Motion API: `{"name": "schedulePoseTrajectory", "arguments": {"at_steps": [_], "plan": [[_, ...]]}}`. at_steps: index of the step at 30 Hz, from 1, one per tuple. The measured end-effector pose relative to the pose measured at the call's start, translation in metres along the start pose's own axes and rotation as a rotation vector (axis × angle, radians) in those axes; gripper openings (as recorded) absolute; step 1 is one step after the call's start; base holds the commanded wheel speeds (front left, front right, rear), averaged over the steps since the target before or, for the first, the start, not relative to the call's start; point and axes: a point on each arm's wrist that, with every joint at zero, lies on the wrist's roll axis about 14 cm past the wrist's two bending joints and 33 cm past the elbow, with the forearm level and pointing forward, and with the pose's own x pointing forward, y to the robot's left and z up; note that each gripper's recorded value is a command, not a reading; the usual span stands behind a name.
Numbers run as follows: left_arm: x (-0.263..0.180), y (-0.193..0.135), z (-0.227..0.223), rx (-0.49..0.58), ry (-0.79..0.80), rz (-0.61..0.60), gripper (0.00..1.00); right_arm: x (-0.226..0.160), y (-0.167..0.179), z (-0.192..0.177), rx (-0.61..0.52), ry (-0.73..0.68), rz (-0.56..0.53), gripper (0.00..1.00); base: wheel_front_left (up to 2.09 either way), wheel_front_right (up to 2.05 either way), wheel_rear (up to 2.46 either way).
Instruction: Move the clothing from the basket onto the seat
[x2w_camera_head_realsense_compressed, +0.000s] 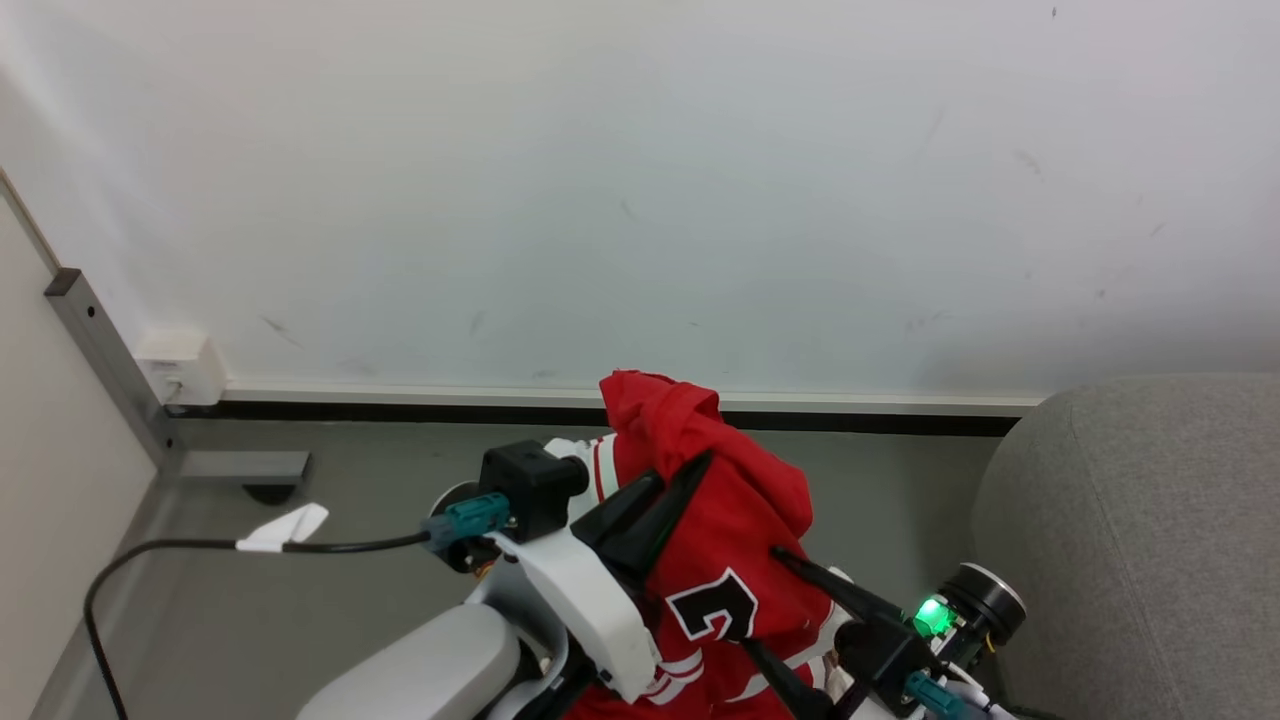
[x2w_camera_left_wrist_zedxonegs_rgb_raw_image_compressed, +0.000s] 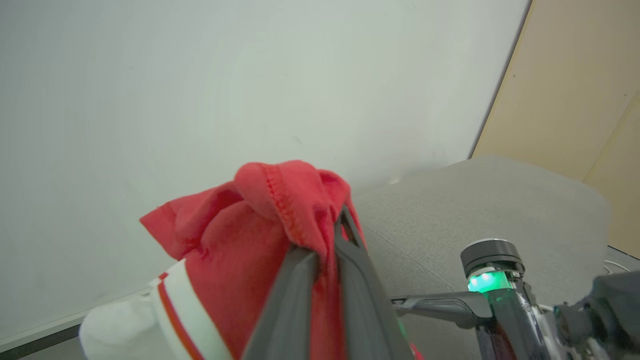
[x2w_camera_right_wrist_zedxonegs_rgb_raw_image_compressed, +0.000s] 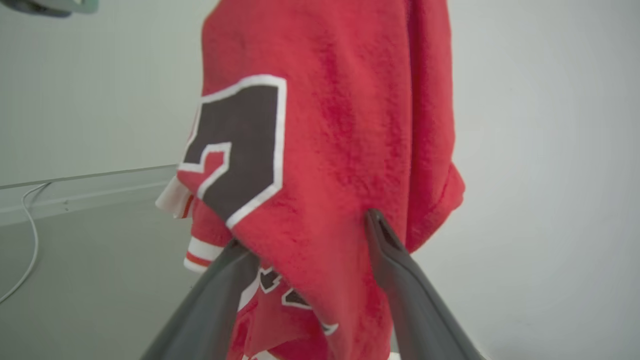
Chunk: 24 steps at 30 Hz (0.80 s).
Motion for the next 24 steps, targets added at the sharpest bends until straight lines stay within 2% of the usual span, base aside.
{"name": "schedulePoseTrajectory", "arguments": {"at_steps": [4,5,6,7,13,19,20,21,22,23,24], "plan": [[0.001,-0.006,0.000,-0.005,0.004,-0.018,0.00,0.010,-0.001,0.003,0.004,-0.002,-0.013,1.00,0.00,0.00,0.00],[0.001,-0.007,0.000,-0.006,0.004,-0.022,0.00,0.011,-0.001,0.000,0.011,0.007,-0.016,0.86,0.00,0.00,0.00],[0.001,-0.008,0.000,-0.006,0.004,-0.023,0.00,0.013,0.000,-0.001,0.029,0.009,-0.021,0.29,0.00,0.00,0.00],[0.001,-0.008,0.000,-0.006,0.003,-0.024,0.00,0.014,0.000,-0.002,0.050,0.011,-0.028,0.00,0.00,0.00,0.00],[-0.001,-0.004,-0.001,-0.005,0.009,-0.011,0.00,0.018,-0.009,0.002,0.126,-0.005,-0.070,0.00,0.00,0.00,0.00],[0.000,-0.001,-0.005,-0.006,0.018,-0.004,0.00,0.016,-0.015,0.003,0.145,-0.013,-0.095,0.00,0.00,0.00,0.00],[0.000,0.001,-0.005,-0.004,0.014,0.005,0.11,0.015,-0.017,0.004,0.149,-0.017,-0.101,0.00,0.00,0.00,0.00],[0.001,0.003,-0.004,-0.004,0.012,0.012,0.29,0.015,-0.019,0.005,0.150,-0.020,-0.106,0.00,0.00,0.00,0.00],[0.001,0.003,-0.004,-0.004,0.008,0.014,0.56,0.014,-0.021,0.005,0.151,-0.022,-0.111,0.00,0.00,0.00,0.00],[0.001,0.003,-0.005,-0.005,0.008,0.016,1.00,0.013,-0.023,0.006,0.153,-0.025,-0.118,0.00,0.00,0.00,0.00],[0.001,0.003,-0.006,-0.005,0.012,0.016,1.00,0.013,-0.025,0.007,0.156,-0.028,-0.124,0.00,0.00,0.00,0.00]]}}
